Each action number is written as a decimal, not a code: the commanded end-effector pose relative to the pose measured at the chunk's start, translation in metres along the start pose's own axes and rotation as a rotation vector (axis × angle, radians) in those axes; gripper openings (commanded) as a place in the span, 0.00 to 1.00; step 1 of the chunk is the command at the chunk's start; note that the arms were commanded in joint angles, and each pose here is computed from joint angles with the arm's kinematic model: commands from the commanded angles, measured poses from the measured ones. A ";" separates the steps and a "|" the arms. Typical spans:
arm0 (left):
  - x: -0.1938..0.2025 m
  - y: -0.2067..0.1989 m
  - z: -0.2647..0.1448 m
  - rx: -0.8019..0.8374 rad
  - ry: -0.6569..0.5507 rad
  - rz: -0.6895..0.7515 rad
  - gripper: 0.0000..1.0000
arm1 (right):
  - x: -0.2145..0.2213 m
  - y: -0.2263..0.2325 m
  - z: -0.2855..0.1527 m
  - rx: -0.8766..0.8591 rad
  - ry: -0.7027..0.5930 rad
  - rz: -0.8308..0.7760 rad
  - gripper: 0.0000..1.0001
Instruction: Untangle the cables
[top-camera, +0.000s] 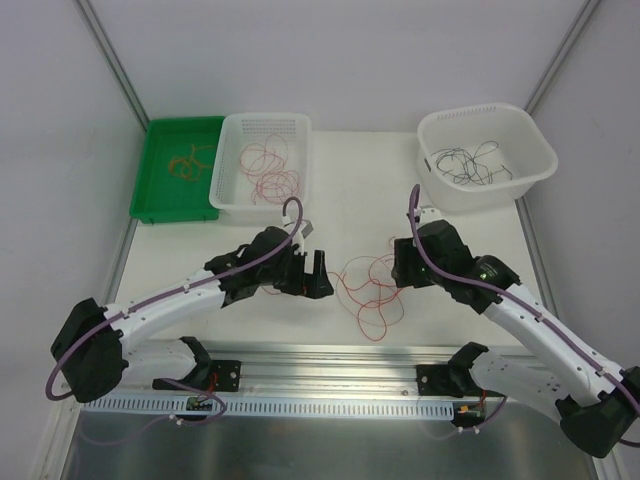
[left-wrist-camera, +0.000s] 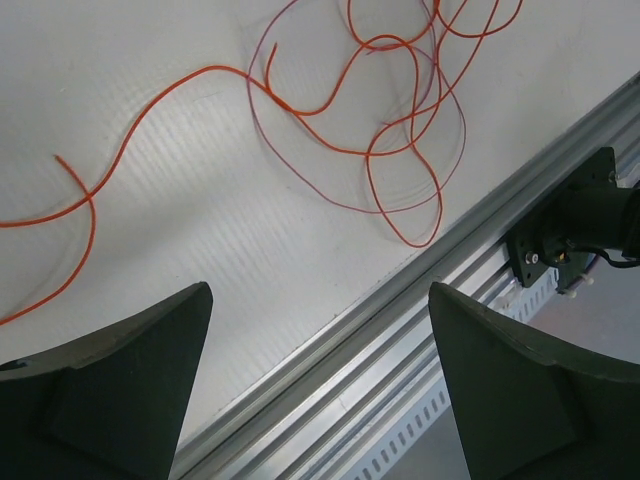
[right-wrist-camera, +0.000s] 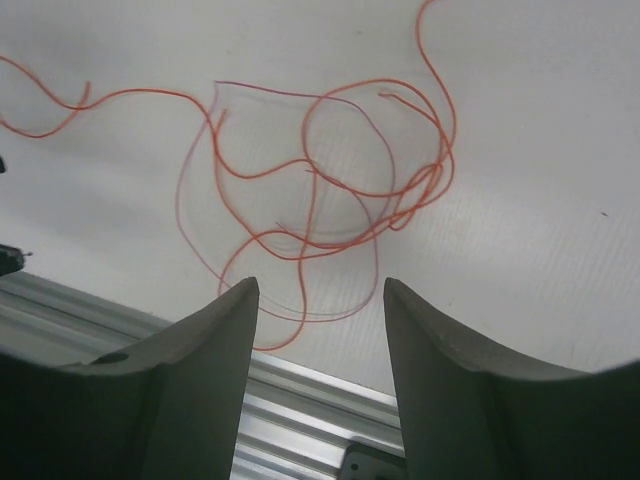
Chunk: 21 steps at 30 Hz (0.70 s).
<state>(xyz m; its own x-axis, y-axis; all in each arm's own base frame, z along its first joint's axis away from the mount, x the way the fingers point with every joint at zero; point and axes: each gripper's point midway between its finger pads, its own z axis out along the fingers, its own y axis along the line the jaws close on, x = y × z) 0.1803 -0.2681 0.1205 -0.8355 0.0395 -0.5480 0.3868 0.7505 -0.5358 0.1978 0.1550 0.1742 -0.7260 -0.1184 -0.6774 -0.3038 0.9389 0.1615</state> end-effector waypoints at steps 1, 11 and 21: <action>-0.028 -0.028 0.009 0.036 -0.067 -0.001 0.91 | 0.014 -0.030 0.006 0.129 0.011 0.042 0.56; -0.064 -0.023 0.077 -0.055 -0.049 0.364 0.90 | 0.027 -0.040 0.011 0.115 -0.040 0.157 0.65; -0.072 -0.035 0.139 0.036 0.028 0.555 0.76 | 0.042 -0.049 0.007 0.135 -0.071 0.243 0.98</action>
<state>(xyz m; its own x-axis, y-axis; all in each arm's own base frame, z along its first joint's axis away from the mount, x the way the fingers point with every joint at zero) 0.2726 -0.3704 0.0819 -0.5977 0.4005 -0.6946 0.7114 0.6644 -0.2290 0.1827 0.1105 0.1317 -0.7416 0.0737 -0.6668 -0.0906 0.9738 0.2085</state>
